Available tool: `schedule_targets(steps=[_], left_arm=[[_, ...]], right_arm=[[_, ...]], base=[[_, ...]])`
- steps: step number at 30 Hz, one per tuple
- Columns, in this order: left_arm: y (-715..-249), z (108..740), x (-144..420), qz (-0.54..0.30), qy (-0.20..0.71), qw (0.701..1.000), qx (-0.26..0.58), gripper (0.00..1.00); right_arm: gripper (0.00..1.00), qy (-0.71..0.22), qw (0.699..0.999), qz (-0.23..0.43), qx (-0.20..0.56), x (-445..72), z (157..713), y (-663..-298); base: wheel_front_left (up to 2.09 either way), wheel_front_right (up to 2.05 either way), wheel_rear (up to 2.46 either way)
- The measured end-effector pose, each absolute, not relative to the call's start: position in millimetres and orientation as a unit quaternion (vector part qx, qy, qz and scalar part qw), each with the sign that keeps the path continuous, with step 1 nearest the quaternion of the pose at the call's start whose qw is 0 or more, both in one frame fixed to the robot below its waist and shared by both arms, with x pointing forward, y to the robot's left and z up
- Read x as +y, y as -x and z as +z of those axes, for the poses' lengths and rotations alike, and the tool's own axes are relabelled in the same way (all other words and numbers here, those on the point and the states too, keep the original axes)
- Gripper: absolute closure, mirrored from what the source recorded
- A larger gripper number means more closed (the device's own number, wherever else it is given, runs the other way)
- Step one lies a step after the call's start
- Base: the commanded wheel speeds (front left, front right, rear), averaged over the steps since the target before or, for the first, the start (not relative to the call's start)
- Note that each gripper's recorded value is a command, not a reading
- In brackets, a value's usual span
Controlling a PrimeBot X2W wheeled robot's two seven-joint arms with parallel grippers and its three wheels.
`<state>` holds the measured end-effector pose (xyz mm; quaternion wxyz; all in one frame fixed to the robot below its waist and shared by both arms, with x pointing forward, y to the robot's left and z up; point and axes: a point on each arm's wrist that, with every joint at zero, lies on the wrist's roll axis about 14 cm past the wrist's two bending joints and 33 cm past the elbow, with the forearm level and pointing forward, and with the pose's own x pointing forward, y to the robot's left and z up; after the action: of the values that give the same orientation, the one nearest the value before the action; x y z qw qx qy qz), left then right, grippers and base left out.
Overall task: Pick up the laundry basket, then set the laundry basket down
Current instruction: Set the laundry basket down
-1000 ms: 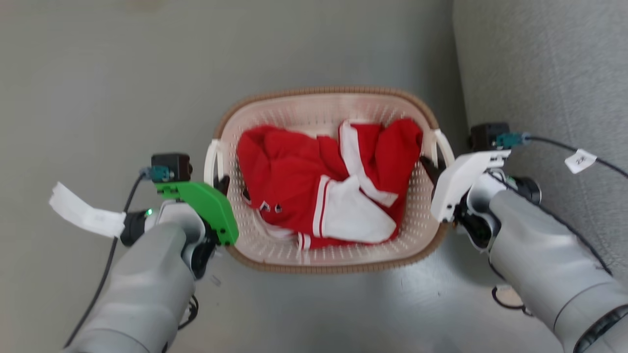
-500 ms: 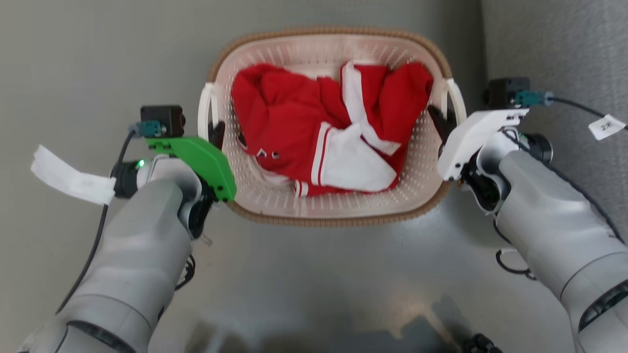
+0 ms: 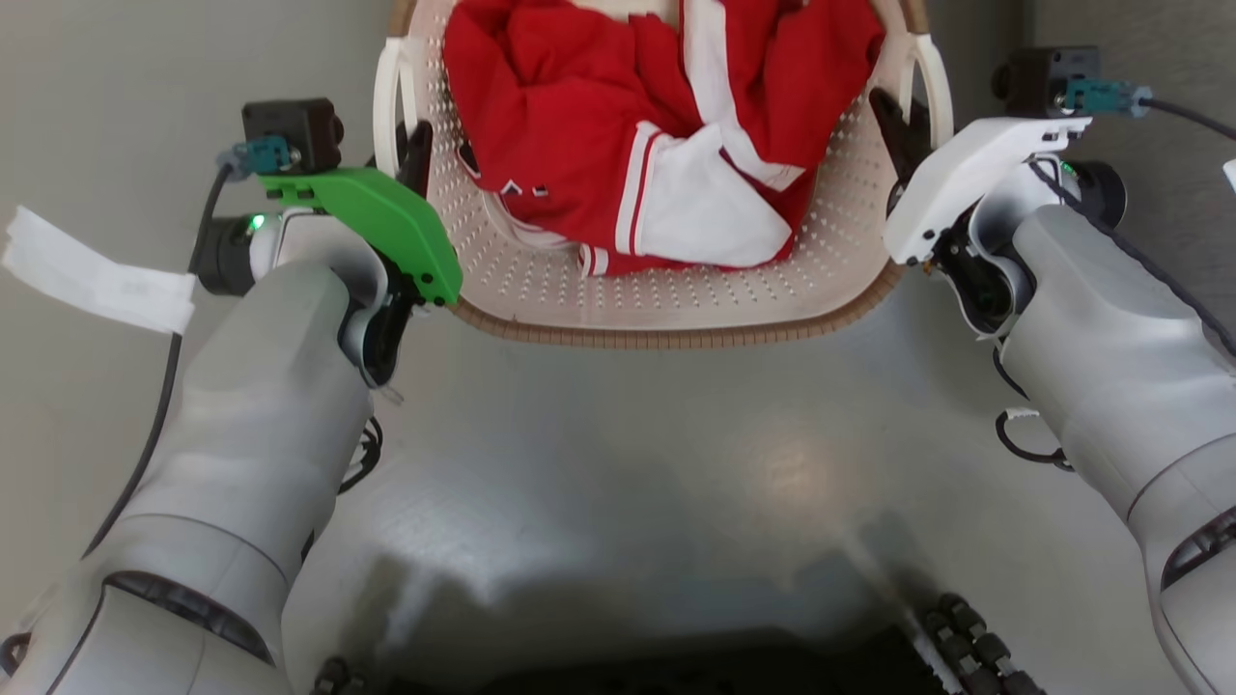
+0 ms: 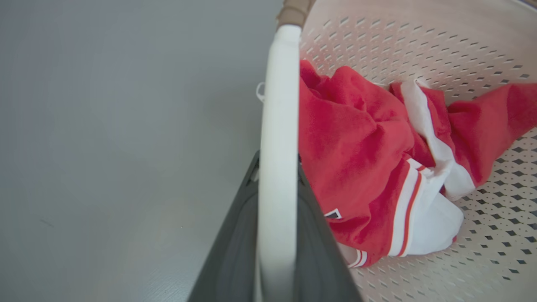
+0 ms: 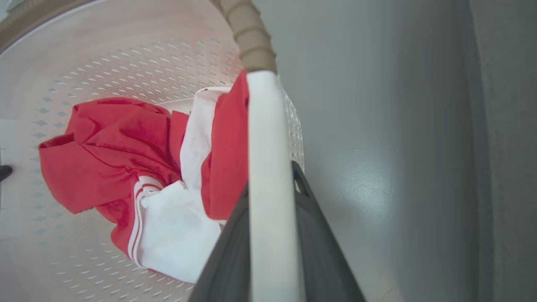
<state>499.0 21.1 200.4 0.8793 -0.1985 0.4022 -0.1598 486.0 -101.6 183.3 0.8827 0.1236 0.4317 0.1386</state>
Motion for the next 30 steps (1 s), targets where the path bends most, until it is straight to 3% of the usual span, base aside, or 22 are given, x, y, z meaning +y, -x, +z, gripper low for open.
schedule_targets(steps=[12, 30], left_arm=[[-481, 150, 30, -0.143, 0.197, 0.862, 0.444, 1.0], [-484, 137, 33, -0.142, 0.191, 0.864, 0.444, 1.0]], right_arm=[[1.0, -0.13, 0.861, 0.14, 0.471, -94, 133, -465], [1.0, -0.13, 0.86, 0.143, 0.472, -90, 119, -465]], base=[[0.0, 0.0, 0.0], [0.0, 0.0, 0.0]])
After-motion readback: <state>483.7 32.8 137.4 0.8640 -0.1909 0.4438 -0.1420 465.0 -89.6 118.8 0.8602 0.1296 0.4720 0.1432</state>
